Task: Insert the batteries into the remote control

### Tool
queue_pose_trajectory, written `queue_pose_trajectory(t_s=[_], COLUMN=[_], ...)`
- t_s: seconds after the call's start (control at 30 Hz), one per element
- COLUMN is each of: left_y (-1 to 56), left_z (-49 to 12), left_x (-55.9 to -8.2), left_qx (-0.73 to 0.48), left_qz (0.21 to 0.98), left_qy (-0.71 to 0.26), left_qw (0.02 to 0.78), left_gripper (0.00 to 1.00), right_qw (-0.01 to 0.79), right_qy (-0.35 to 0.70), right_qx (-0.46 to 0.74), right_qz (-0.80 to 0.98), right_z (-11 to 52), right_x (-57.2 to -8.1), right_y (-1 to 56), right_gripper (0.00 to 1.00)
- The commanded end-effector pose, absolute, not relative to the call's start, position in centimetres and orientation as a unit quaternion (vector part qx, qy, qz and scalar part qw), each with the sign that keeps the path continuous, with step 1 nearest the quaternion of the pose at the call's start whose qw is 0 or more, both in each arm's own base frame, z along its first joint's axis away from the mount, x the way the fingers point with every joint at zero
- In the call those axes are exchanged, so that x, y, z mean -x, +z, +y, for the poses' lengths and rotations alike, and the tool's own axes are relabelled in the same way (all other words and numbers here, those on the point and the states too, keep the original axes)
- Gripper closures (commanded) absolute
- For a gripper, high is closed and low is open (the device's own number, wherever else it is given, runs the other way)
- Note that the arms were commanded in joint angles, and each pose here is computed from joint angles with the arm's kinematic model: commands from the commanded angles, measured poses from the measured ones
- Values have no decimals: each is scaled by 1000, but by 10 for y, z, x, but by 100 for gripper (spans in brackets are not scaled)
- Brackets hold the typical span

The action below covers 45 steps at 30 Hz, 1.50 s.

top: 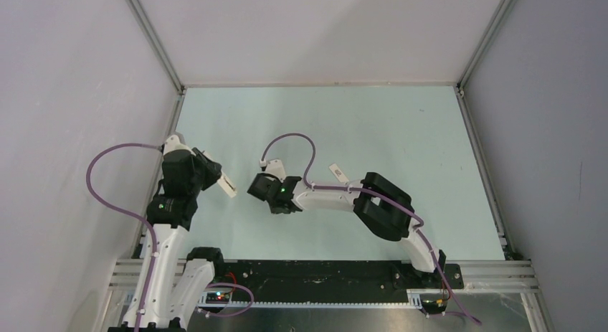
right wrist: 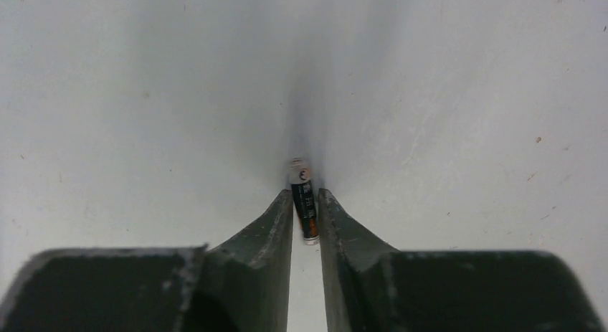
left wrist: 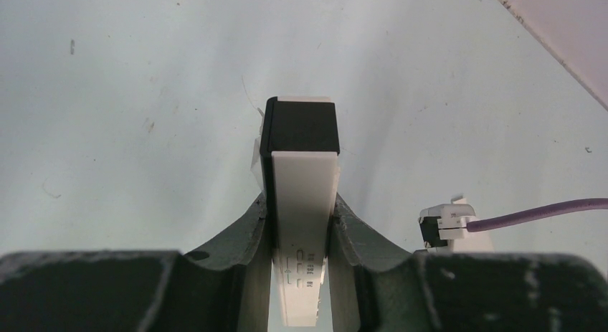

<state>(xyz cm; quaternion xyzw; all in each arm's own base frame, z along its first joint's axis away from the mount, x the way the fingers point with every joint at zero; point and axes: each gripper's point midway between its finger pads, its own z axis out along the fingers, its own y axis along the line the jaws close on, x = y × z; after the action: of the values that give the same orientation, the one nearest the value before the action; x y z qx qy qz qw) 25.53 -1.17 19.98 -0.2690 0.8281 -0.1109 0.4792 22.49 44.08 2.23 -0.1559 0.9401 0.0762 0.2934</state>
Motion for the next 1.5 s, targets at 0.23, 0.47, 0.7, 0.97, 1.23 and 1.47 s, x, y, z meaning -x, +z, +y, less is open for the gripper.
queue_pose_trajectory(t_s=[0.23, 0.47, 0.7, 0.97, 1.23, 1.47], left_y=[204, 227, 268, 302, 308, 266], left_z=[-15, -82, -129, -166, -201, -220], left_x=[-257, -259, -238, -214, -226, -243], left_qx=[253, 95, -57, -148, -69, 5], left_qz=[825, 824, 777, 723, 707, 746], left_qy=[-124, -275, -387, -475, -573, -590], left_qw=[490, 486, 493, 479, 409, 310], left_gripper=[100, 100, 100, 100, 98, 100], right_qw=[321, 368, 423, 480, 475, 433], right_qy=[32, 98, 185, 320, 375, 346], right_qx=[190, 158, 115, 123, 109, 27], right_qz=[927, 911, 880, 807, 788, 832], right_z=[423, 379, 327, 322, 317, 294], right_x=[-243, -250, -248, -228, -213, -221], right_y=[29, 105, 195, 291, 319, 294], right_gripper=[100, 100, 100, 100, 100, 97])
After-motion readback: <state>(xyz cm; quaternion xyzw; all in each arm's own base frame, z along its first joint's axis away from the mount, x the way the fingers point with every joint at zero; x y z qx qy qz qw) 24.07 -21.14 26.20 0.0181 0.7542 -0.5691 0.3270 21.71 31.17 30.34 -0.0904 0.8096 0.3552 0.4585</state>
